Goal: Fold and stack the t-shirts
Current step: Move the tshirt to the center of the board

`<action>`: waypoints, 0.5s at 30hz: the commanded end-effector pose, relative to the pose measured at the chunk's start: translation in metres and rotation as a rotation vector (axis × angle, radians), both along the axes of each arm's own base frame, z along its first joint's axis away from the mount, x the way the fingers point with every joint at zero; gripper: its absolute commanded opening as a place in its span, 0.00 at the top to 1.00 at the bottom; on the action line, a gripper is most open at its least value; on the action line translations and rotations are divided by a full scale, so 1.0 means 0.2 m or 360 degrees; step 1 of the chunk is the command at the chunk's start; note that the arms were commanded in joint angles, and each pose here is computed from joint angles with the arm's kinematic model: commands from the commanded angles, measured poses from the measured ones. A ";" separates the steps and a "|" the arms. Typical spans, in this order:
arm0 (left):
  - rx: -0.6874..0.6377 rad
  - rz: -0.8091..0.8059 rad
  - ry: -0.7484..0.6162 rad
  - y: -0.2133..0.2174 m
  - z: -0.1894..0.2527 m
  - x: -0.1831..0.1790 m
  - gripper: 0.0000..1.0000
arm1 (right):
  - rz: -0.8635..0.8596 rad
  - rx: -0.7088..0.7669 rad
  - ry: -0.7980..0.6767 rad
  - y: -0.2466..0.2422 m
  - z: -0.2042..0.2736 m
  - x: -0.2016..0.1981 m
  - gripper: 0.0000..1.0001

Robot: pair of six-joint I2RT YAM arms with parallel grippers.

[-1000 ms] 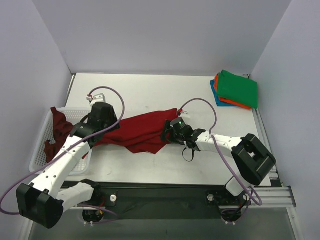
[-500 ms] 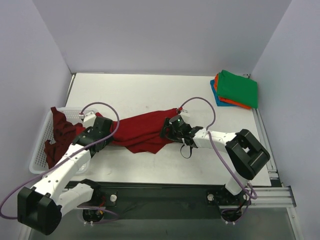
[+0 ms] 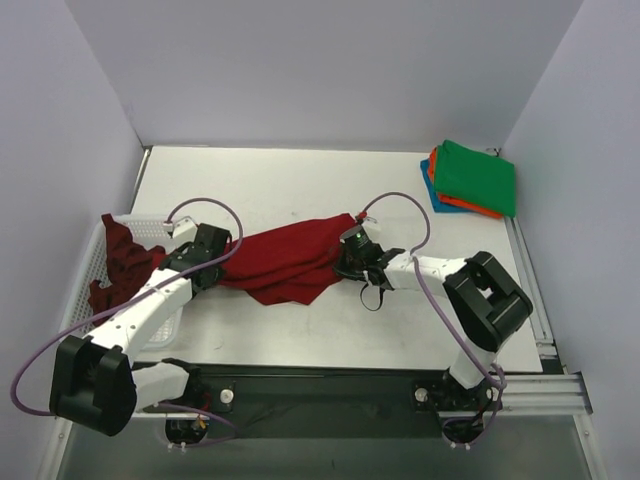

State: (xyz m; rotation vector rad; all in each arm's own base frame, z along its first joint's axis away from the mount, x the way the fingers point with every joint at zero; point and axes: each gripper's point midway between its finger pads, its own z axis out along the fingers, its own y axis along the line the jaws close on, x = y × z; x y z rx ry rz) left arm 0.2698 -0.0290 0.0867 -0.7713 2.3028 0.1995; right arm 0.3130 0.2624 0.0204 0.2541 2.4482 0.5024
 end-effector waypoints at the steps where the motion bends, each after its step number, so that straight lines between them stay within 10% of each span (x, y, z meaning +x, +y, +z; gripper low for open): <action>1: -0.0002 -0.0042 -0.0226 -0.01 0.25 0.14 1.00 | -0.0015 0.0016 -0.0066 0.00 0.14 0.04 0.98; 15: -0.0153 -0.0588 -0.0837 -0.22 1.36 0.21 1.00 | -0.0043 0.0007 -0.0554 -0.33 1.14 0.04 1.00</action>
